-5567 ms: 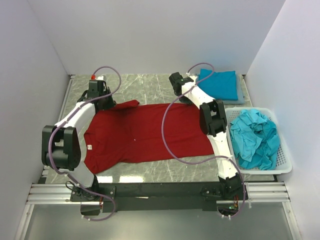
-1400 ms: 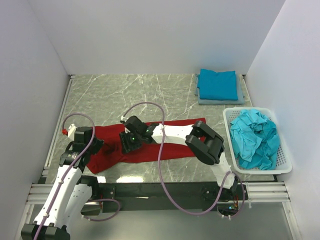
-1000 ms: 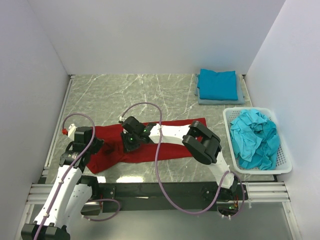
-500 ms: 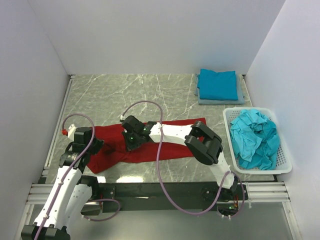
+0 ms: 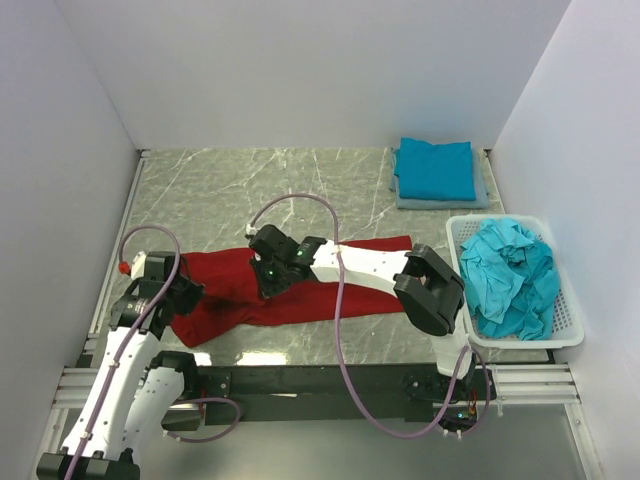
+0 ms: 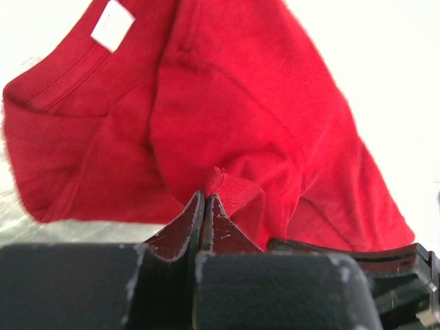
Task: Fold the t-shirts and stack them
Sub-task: Fold the tshirt
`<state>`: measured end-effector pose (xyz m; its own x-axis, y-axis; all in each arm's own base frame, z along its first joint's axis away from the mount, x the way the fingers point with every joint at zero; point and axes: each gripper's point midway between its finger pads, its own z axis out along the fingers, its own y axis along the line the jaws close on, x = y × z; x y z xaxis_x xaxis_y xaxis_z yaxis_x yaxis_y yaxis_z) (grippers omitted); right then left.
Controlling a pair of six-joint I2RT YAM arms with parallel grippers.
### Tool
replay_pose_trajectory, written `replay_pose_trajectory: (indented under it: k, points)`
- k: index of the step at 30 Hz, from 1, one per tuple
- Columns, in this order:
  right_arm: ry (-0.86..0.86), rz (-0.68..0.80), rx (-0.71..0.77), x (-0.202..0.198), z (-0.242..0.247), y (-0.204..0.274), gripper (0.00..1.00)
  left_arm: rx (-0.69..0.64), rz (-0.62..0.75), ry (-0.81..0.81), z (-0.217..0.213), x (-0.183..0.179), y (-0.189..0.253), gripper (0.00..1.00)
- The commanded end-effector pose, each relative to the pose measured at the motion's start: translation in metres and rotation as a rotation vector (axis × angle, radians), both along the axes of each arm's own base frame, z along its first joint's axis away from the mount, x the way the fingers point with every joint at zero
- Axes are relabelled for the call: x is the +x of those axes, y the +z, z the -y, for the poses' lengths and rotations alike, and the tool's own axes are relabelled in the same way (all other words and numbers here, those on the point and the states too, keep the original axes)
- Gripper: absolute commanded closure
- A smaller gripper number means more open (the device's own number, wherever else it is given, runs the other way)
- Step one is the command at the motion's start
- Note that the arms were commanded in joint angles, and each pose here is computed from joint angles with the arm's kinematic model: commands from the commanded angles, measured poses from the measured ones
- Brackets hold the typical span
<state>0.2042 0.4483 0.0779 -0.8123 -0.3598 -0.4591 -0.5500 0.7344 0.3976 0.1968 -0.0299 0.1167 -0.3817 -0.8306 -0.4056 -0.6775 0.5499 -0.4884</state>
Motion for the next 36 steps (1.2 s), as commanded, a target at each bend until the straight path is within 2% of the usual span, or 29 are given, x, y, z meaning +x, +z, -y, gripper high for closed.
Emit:
replay_pose_trajectory:
  k: [1, 4, 7, 8, 10, 11, 12, 13, 14, 18, 22, 26, 27, 28, 29, 31, 33, 34, 36]
  points:
    - [0.008, 0.018, -0.028, -0.006, 0.014, 0.007, 0.96, -0.012, -0.068, 0.002, 0.001, -0.019, 0.0, 0.99]
    - [0.012, 0.017, -0.03, -0.009, 0.019, 0.007, 0.95, -0.034, -0.083, -0.006, 0.004, -0.027, -0.003, 0.9]
    - [0.022, 0.01, -0.032, -0.012, 0.024, 0.004, 0.93, -0.052, -0.089, -0.006, 0.007, -0.032, -0.005, 0.69]
    - [0.023, 0.009, -0.035, -0.014, 0.025, 0.003, 0.87, -0.061, -0.102, -0.011, 0.009, -0.036, -0.007, 0.52]
    - [0.029, 0.0, -0.037, -0.017, 0.029, 0.001, 0.84, -0.069, -0.11, -0.008, 0.009, -0.04, -0.007, 0.32]
    - [0.03, -0.002, -0.036, -0.019, 0.031, 0.001, 0.74, -0.069, -0.122, -0.006, 0.009, -0.044, -0.008, 0.16]
    - [0.03, -0.002, -0.036, -0.021, 0.035, 0.001, 0.66, -0.067, -0.117, -0.004, 0.008, -0.044, -0.006, 0.12]
    - [0.028, 0.0, -0.037, -0.022, 0.037, 0.002, 0.52, -0.067, -0.101, 0.0, 0.007, -0.044, -0.002, 0.03]
    - [0.023, 0.007, -0.04, -0.021, 0.039, 0.003, 0.35, -0.065, -0.084, 0.006, 0.007, -0.043, 0.003, 0.01]
    - [-0.002, 0.051, -0.019, -0.018, 0.049, 0.02, 0.2, -0.046, -0.016, -0.011, 0.005, -0.031, 0.019, 0.0]
    - [-0.084, 0.084, 0.016, 0.002, 0.068, 0.039, 0.16, -0.061, 0.036, -0.06, 0.014, -0.005, 0.023, 0.01]
    - [-0.246, 0.117, 0.023, 0.05, 0.114, 0.046, 0.12, -0.095, 0.098, -0.129, 0.029, 0.034, 0.014, 0.01]
    - [-0.277, 0.112, 0.004, 0.057, 0.129, 0.038, 0.12, -0.098, 0.111, -0.149, 0.033, 0.042, 0.011, 0.01]
    - [-0.304, 0.116, 0.012, 0.066, 0.137, 0.037, 0.12, -0.109, 0.068, -0.152, 0.036, 0.048, -0.005, 0.01]
    - [-0.329, 0.109, 0.009, 0.072, 0.146, 0.033, 0.11, -0.119, 0.103, -0.161, 0.039, 0.061, -0.002, 0.01]
    - [-0.404, 0.113, -0.012, 0.093, 0.177, 0.022, 0.11, -0.1, 0.058, -0.161, 0.037, 0.073, -0.02, 0.01]
    - [-0.448, 0.099, -0.052, 0.109, 0.202, 0.005, 0.1, -0.075, 0.077, -0.159, 0.035, 0.09, -0.028, 0.01]
    - [-0.457, 0.092, -0.057, 0.115, 0.208, 0.0, 0.1, -0.074, 0.026, -0.154, 0.034, 0.092, -0.044, 0.01]
    - [-0.482, 0.056, -0.09, 0.121, 0.22, -0.02, 0.09, -0.067, 0.043, -0.161, 0.032, 0.107, -0.051, 0.01]
